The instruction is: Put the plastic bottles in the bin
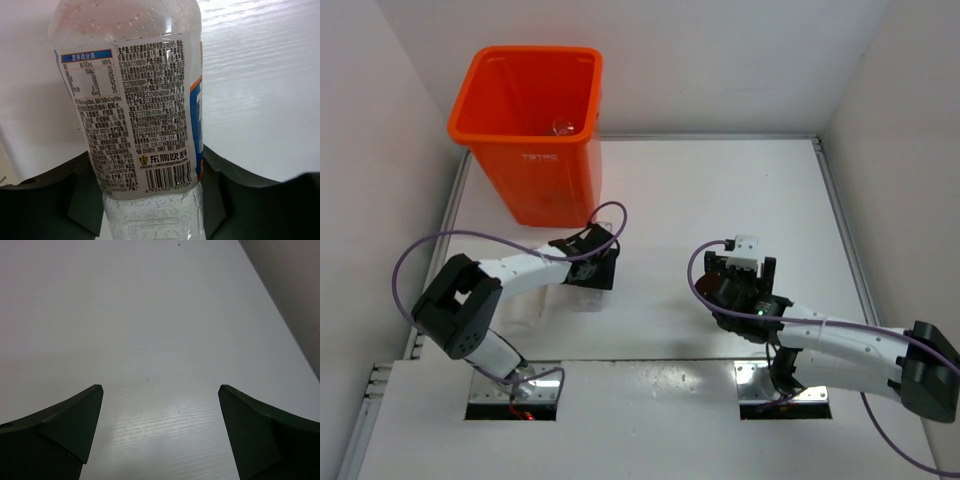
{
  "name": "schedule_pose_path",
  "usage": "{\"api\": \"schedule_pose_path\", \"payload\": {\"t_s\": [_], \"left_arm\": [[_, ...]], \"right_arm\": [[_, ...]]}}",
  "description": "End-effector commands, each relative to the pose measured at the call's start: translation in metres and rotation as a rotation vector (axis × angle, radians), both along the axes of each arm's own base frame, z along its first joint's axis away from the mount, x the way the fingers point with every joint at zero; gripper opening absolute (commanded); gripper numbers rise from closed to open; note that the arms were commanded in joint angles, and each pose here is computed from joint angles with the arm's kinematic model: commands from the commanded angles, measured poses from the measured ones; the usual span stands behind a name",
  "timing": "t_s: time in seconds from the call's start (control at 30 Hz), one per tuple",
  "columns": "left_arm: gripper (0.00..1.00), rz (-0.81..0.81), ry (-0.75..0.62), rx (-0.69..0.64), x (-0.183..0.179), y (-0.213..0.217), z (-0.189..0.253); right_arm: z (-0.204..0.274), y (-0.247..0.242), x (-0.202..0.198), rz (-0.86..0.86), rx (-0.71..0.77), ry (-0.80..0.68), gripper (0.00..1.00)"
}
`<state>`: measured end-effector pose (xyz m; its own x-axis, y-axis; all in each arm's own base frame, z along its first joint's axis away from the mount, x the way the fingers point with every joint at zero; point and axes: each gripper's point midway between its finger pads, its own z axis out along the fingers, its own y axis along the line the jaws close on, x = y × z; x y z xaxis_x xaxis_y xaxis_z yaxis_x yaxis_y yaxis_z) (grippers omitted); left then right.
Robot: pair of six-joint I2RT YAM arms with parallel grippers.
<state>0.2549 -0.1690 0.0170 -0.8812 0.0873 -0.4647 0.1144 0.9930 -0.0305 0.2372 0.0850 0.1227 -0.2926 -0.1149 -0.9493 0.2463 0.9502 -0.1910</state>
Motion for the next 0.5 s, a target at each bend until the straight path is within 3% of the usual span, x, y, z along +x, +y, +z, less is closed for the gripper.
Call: {"api": "schedule_pose_path", "payload": {"t_s": [0.0, 0.07, 0.17, 0.27, 0.47], "left_arm": [[0.61, -0.007, -0.083, -0.084, 0.014, -0.012, 0.033], [0.46, -0.035, -0.122, -0.102, 0.015, -0.015, 0.055], [0.38, -0.136, -0.179, -0.134, 0.008, -0.03, 0.091], [0.34, -0.319, -0.276, -0.191, -0.001, -0.057, 0.146], [0.34, -0.588, -0.495, -0.163, -0.02, -0.096, 0.261]], "right_arm": [[0.013, 0.006, 0.005, -0.007, 0.041, -0.026, 1.0], [0.013, 0.006, 0.005, -0.007, 0.041, -0.026, 1.0], [0.013, 0.006, 0.005, -0.007, 0.041, -0.026, 1.0], [0.013, 0.006, 0.005, -0.007, 0.041, -0.026, 1.0], [0.012, 0.007, 0.005, 0.0, 0.045, -0.02, 1.0]]}}
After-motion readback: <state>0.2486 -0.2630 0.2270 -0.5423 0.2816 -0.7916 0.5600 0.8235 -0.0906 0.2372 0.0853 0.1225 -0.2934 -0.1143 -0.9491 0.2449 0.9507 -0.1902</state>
